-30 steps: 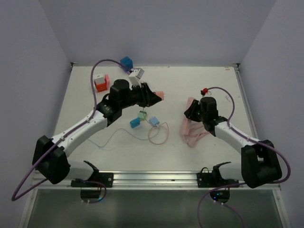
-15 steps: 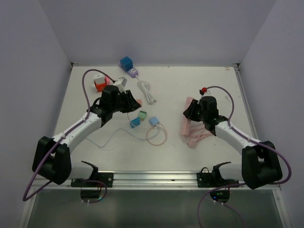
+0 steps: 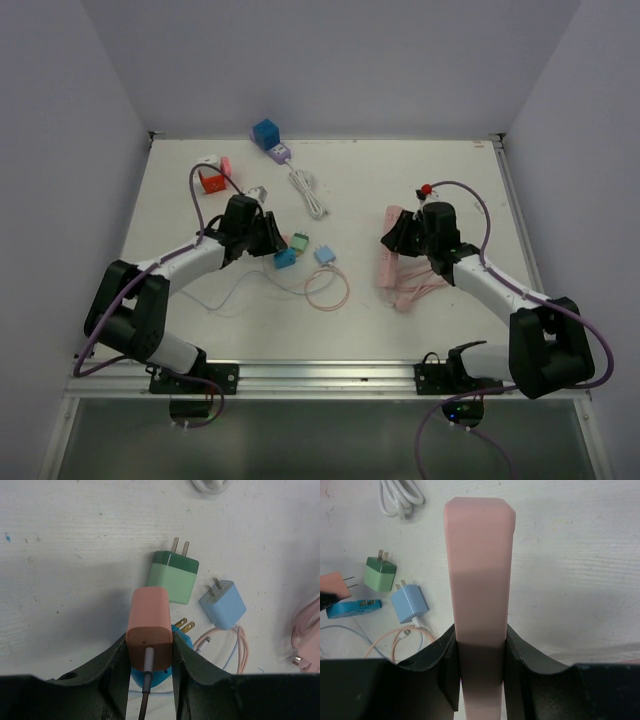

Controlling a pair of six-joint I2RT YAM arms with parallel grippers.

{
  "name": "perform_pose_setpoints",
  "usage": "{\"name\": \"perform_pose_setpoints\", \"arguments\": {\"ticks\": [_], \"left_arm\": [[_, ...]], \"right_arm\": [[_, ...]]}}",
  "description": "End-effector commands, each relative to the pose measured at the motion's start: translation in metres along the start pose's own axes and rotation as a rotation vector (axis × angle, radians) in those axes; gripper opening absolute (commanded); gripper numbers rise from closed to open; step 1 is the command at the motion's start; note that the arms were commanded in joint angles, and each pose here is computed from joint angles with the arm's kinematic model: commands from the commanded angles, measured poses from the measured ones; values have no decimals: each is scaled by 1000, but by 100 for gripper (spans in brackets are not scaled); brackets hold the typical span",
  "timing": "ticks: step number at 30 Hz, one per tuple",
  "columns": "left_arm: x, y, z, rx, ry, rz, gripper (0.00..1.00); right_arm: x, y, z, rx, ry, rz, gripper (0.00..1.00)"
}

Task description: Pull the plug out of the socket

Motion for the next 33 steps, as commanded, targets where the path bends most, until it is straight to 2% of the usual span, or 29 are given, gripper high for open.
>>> {"name": "perform_pose_setpoints", "arguments": {"ticks": [1,3,7,8,10,13,19,25,33], "left_arm": [[-2,9,3,-20,12,-55,38],[-2,12,3,-22,18,-66,46],[3,19,-1,-42,9,-93,71],[5,22,-4,-48,4,-104,80],[10,27,-6,-66,8,-123,91],[18,34,-13,-88,-4,-150,98],[35,36,-13,-120,7,-200,100],[54,30,-1,-179,52,-276,100],[70,27,7,-230,66,-384,100]], "right_arm": [[8,17,13,12,65,-54,0],[9,16,12,10,62,-51,0],[11,19,13,16,54,-64,0],[12,16,12,13,40,-47,0],[13,18,10,22,21,-45,0],[14,21,7,25,-29,-51,0],[11,57,-2,16,-183,-120,0],[14,116,-29,-46,-479,-238,0],[41,209,-77,-218,-678,-507,0]]}}
Point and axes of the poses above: each gripper's point midway between its finger pads, its own x axis back along the fingers, its own z axis along the line the jaws close on, y = z × x, the point moved 9 cm from there along x, back along the fingers, and after that the axes turned 7 degrees about x, right-handed, at the moved point
